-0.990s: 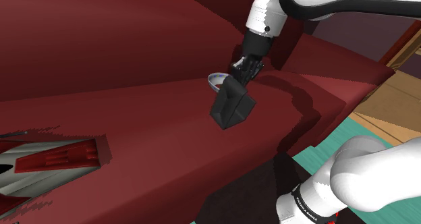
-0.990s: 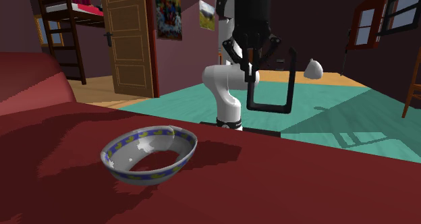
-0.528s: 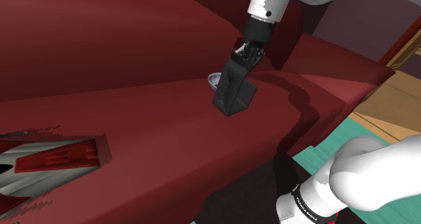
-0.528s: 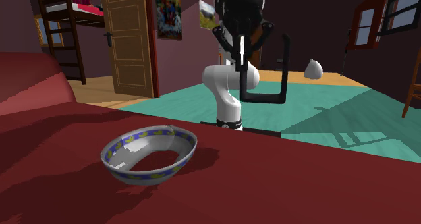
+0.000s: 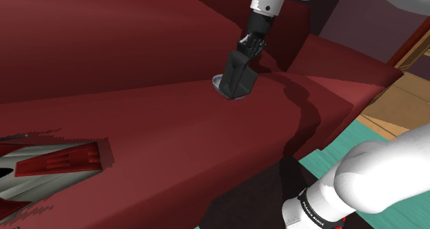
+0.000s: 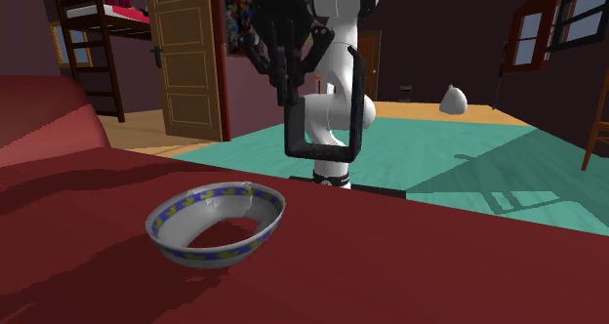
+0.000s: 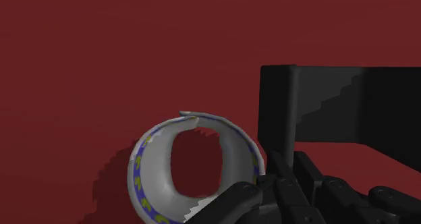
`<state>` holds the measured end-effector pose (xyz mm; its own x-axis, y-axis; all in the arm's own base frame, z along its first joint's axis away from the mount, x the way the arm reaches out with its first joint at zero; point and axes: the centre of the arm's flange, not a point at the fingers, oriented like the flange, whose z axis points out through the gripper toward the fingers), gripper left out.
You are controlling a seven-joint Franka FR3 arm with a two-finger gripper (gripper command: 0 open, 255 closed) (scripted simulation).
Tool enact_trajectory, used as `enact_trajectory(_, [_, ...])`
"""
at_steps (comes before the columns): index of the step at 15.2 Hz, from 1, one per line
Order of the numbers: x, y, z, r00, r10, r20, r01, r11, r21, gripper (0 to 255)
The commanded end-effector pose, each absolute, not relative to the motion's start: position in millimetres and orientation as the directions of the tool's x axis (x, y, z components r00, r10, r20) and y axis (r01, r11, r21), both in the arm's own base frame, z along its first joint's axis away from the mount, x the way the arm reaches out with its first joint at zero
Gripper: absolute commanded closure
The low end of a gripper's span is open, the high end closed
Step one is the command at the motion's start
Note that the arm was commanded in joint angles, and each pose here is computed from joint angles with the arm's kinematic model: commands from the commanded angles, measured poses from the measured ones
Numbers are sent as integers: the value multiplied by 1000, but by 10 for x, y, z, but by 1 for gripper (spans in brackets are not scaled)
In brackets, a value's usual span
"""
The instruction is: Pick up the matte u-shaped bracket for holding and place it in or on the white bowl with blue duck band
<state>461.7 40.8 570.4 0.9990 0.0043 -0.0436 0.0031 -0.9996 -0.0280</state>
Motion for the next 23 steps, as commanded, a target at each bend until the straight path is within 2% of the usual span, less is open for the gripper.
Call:
enact_trajectory(1, [4802, 228, 5689, 999, 5, -43, 4, -1000, -27, 255])
enact_trajectory(3, [4786, 227, 5709, 999, 4, -43, 3, -1000, -28, 255])
enact_trajectory(4, [4786, 227, 5709, 999, 4, -43, 3, -1000, -28, 0])
enact_trajectory(8, [4320, 665, 5787, 991, -85, 104, -80, -995, -55, 0])
enact_trajectory(16, [4345, 705, 5392, 990, -90, 111, -84, -995, -57, 0])
enact_trajectory(23, [4345, 705, 5392, 990, -90, 111, -84, -995, -57, 0])
